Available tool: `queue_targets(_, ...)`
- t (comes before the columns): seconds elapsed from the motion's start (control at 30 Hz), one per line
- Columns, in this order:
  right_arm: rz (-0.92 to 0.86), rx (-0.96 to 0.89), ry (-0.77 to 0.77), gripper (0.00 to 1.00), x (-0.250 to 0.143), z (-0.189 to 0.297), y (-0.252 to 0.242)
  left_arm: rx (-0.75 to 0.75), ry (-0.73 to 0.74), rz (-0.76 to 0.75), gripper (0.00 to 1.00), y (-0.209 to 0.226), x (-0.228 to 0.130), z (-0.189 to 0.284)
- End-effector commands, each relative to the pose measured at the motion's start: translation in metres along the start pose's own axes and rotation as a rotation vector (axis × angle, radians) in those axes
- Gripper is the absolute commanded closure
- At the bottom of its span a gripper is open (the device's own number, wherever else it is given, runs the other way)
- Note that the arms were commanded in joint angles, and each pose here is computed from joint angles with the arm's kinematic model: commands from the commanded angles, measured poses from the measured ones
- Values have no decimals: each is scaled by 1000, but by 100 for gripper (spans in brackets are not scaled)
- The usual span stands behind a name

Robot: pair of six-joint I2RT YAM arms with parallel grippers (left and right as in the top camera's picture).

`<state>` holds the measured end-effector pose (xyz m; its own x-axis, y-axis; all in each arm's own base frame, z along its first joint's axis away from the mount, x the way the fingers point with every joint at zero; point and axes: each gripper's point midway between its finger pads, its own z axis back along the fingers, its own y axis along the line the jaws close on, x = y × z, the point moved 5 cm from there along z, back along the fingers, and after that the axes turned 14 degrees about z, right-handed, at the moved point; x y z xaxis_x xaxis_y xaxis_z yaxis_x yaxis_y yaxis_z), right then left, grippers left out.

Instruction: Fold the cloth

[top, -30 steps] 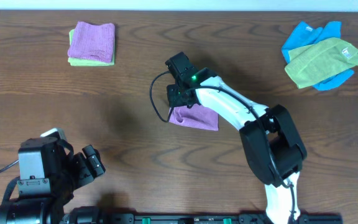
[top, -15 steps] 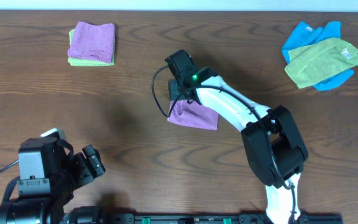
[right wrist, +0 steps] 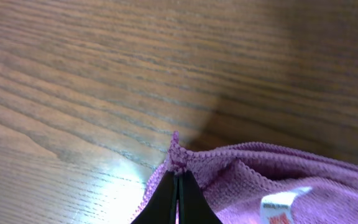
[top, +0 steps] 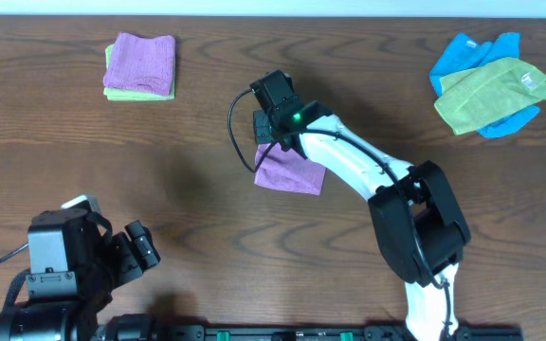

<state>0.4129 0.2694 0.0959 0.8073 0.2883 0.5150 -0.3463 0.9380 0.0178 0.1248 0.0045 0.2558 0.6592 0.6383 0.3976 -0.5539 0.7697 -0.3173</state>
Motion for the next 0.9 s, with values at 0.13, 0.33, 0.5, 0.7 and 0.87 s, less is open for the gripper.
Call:
queue_targets(0.13, -9, -17, -2, 17, 6, 17, -4, 27, -11, 1, 5, 4, 1, -2)
queue_targets(0.33, 35, 37, 32, 1, 0, 19, 2, 25, -9, 2, 5, 4, 1, -2)
queue_targets(0.5, 131, 75, 90, 1, -9, 41, 4, 25, -8, 2, 5, 4, 1, -2)
queue_targets(0.7, 574, 197, 175, 1, -34, 56, 20, 24, -8, 5, 5, 4, 0, -2)
queue_targets(0.87, 823, 269, 223, 4, -51, 61, 27, 21, 9, 5, 5, 4, -2, -2)
